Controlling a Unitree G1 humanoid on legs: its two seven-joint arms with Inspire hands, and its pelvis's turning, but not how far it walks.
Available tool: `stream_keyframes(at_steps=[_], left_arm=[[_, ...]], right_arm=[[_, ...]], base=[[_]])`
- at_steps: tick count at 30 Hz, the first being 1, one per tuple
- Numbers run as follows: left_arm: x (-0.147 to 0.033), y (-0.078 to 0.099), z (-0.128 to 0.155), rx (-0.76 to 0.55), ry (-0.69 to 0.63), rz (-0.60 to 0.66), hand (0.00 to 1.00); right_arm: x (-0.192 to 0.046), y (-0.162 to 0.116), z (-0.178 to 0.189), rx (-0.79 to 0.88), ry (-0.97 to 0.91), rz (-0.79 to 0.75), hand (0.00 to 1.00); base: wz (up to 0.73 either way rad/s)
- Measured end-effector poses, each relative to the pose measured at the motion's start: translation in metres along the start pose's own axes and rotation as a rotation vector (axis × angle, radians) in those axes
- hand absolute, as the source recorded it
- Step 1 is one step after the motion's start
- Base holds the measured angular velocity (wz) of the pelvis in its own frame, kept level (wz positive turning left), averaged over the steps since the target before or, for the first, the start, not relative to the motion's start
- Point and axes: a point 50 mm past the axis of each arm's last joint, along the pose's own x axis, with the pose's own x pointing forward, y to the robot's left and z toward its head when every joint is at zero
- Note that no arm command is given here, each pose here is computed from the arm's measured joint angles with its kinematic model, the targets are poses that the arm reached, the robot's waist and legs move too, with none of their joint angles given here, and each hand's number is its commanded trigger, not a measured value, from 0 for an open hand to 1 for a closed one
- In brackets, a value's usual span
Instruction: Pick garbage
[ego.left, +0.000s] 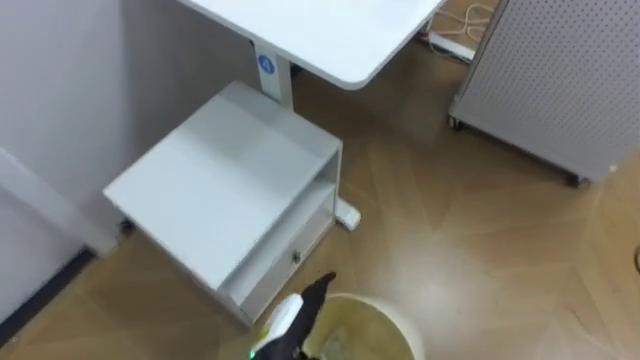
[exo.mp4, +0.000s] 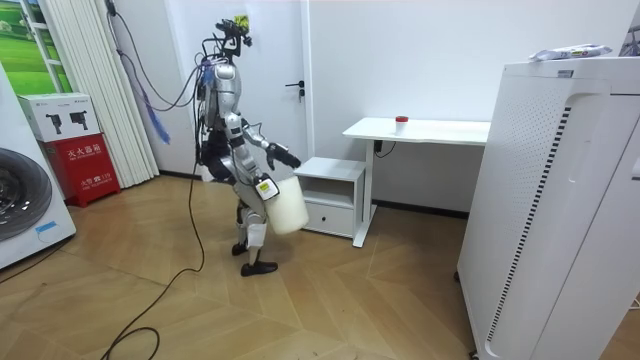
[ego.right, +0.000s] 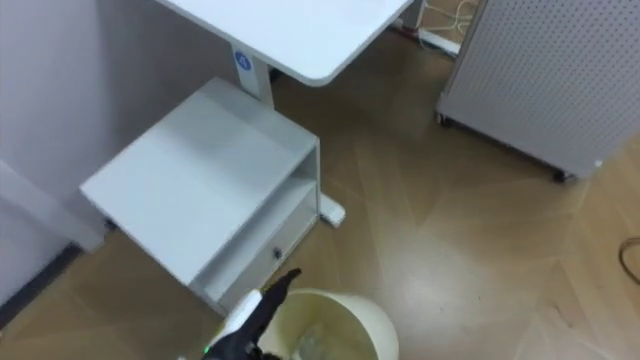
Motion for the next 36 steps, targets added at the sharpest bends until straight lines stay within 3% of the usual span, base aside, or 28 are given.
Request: stream_keyframes(at_steps=[11, 22, 29, 36], left_arm=[[-0.011, 0.039, 0.025, -0.040, -0.166, 0.202, 0.00], [-0.017, 0.069, 0.038, -0.061, -0.247, 0.352, 0.00], [-0.023, 0.099, 0.042, -0.061, -0.280, 0.493, 0.00], [-0.026, 0.107, 0.047, -0.079, -0.304, 0.577, 0.00]], right_arm=[[-0.020, -0.033, -0.042, 0.104, 0.092, -0.134, 1.00], [-0.027, -0.040, -0.053, 0.072, 0.121, -0.143, 1.00], [-0.028, -0.037, -0.056, 0.061, 0.135, -0.119, 1.00], [-0.030, -0.038, -0.059, 0.041, 0.155, -0.121, 1.00]], base=[[0.06], [-0.13], [-0.41], [-0.35]])
